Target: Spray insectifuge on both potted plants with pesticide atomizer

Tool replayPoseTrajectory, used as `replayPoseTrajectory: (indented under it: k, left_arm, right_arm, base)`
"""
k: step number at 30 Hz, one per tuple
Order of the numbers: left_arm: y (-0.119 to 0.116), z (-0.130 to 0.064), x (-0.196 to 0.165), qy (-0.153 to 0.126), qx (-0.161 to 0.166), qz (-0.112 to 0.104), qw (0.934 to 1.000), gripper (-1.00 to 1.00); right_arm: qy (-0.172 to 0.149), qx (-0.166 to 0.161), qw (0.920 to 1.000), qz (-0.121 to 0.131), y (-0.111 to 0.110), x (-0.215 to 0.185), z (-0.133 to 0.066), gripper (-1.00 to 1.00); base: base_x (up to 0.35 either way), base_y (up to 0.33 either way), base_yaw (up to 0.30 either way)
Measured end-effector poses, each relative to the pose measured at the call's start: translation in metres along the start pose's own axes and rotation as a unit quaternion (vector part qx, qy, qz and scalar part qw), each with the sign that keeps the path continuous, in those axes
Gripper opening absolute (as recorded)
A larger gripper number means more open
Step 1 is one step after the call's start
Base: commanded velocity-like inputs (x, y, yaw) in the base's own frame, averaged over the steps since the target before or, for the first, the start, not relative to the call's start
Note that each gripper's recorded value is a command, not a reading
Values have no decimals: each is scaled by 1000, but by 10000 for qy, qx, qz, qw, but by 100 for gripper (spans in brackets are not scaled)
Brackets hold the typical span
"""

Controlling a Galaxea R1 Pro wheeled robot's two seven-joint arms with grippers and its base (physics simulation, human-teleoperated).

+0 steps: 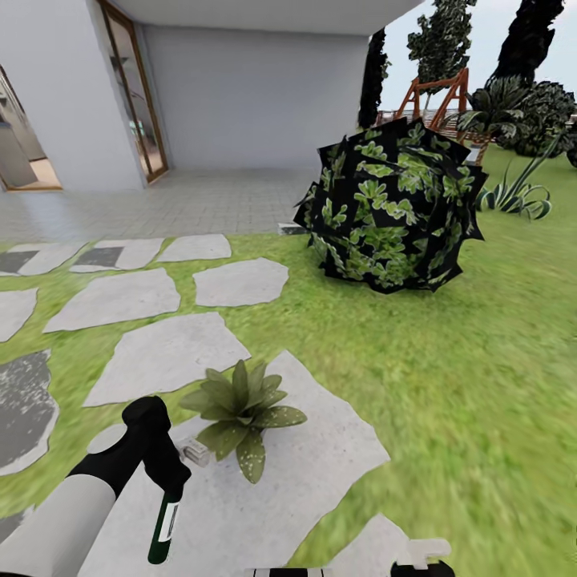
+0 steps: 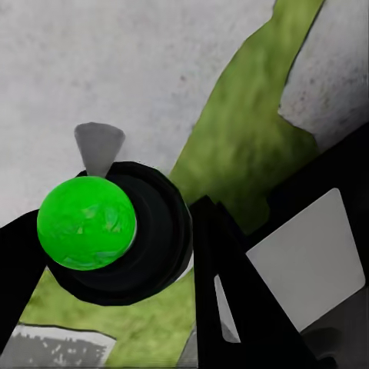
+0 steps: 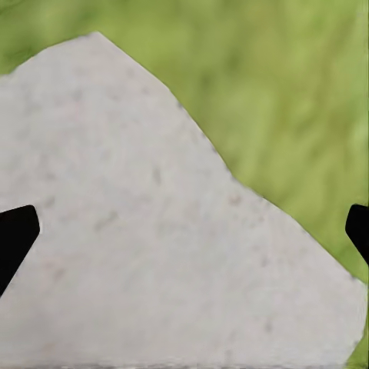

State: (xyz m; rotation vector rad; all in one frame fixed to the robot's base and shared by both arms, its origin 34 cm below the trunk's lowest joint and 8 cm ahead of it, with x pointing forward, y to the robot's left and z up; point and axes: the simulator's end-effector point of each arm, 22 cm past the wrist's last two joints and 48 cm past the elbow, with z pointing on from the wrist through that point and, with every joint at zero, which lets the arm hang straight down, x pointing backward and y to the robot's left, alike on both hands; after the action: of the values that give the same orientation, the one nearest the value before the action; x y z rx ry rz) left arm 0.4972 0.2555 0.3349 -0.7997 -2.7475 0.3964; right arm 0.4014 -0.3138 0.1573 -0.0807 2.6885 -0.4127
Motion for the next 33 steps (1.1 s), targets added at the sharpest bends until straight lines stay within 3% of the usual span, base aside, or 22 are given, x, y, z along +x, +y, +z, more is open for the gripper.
replayPoseTrajectory:
  k: [7, 13, 21, 33]
  left_arm:
    - [-1, 0, -1, -13, 11, 14, 10000, -100]
    - [-2, -4, -6, -66, 15, 58, 10000, -100]
    - [28, -50, -33, -240, -527, 256, 9980, -100]
    - [30, -43, -25, -68, -581, 283, 9979, -100]
  right_arm:
    - [-1, 3, 10000, 0, 0, 0, 0, 100]
    - [-1, 3, 10000, 0, 0, 0, 0, 100]
    - [-14, 2, 10000, -2, 0, -1, 0, 100]
    - [4, -1, 10000, -3, 0, 0, 0, 100]
  base:
    - [89, 152, -260]
    - [3, 4, -49]
    - [0, 0, -1]
    - [-68, 56, 0]
